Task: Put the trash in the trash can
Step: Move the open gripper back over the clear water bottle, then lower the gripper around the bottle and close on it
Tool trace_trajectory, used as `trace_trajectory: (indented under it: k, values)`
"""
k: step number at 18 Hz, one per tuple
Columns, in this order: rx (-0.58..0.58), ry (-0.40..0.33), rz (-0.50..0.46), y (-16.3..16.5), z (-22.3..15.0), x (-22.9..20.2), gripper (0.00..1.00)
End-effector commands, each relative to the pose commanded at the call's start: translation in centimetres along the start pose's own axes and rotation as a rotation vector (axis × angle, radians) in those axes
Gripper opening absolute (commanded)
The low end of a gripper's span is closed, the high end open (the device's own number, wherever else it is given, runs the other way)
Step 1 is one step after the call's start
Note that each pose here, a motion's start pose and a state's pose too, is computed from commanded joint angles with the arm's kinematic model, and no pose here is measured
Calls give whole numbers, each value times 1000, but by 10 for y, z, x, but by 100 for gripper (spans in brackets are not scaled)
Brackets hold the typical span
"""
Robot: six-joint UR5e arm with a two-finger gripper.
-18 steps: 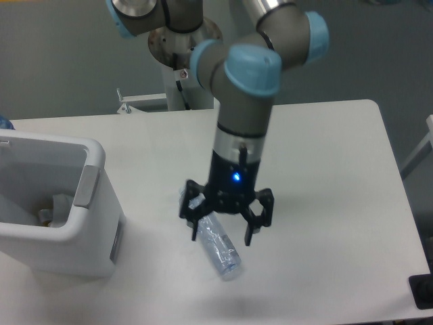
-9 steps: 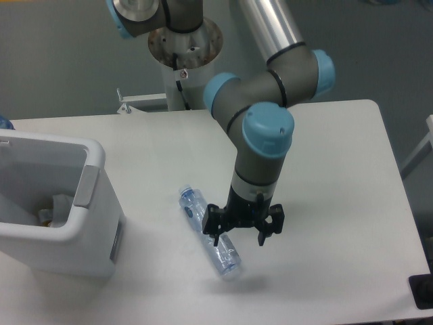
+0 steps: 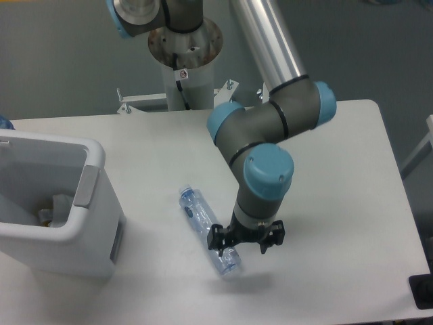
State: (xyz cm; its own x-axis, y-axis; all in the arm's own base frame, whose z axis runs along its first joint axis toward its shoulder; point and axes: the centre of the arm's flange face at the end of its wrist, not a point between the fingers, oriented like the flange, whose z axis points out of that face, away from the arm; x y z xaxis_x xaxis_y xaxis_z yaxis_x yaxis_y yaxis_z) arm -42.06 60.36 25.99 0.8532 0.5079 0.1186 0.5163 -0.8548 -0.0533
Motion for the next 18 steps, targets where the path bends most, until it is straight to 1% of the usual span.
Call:
trace_trajectory:
  k: [3, 10, 14, 17, 18]
  values:
    - [-38, 4, -9, 0, 14, 7, 100]
    - [-98, -53, -52, -2, 48, 8, 100]
    - [-123, -51, -65, -2, 65, 11, 100]
    - [-134, -49, -64, 0, 71, 13, 100]
    - [-134, -50, -61, 0, 71, 15, 96]
